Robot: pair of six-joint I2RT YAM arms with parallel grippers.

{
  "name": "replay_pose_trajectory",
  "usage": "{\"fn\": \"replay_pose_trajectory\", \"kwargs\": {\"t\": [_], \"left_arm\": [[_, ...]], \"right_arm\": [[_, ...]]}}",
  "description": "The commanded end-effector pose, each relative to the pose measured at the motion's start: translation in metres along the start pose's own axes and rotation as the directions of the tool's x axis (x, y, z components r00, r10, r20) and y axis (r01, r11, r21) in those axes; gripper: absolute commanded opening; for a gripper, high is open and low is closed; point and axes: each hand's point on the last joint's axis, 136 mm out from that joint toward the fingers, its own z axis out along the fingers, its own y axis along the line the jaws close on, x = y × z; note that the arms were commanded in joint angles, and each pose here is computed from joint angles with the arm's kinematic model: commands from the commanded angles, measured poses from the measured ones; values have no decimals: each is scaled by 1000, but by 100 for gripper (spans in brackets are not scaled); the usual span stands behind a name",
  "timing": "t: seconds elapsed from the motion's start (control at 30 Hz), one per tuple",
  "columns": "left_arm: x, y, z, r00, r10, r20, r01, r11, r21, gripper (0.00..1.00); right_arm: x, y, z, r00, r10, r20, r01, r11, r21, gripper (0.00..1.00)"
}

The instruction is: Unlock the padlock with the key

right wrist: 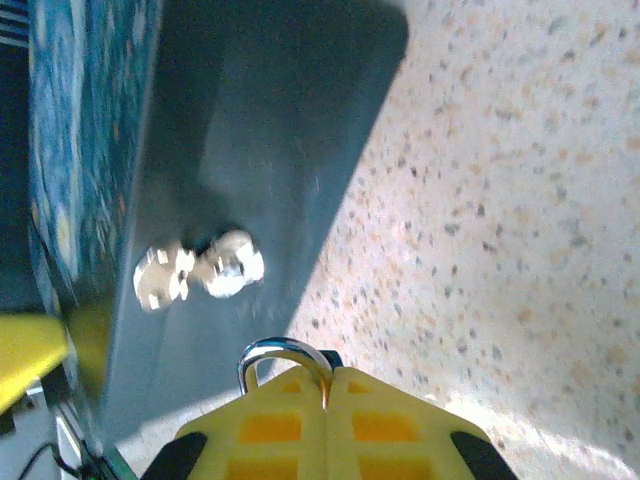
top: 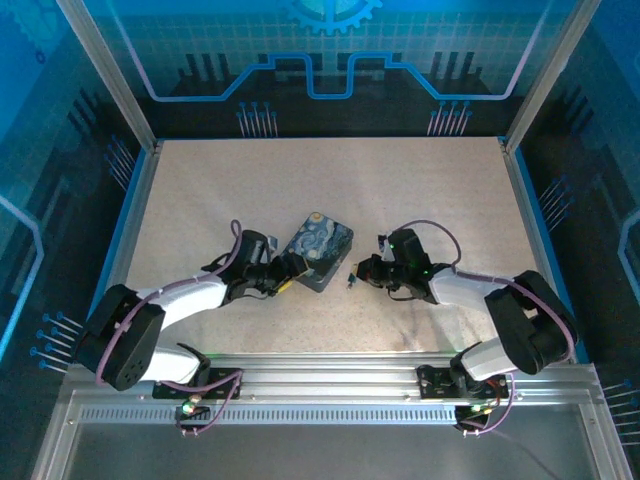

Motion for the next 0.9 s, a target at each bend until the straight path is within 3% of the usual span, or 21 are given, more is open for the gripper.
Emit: {"fn": "replay_pose_trajectory", "kwargs": {"t": [0.0,0.27,0.6,0.87], "left_arm": [[5,61,1,997,-69,-27,62,975,-212,69],[-27,61,-1,998,-60,-7,57,973,-223,69],[-56,56,-2,998,-55,4,54,976,-209,73],[-72,29,-23,999,3,53,5,988,-154,76]], "right_arm": [[14,-2,-12,994,-85,-74,86,996,9,4],[37,5,-24,972,-177,-157,169,984,-63,4],[58,-4,-19,956,-167,-243,152,985,-82,3],[65,-11,-7,946,-147,-289,127,988,-84,4]]}}
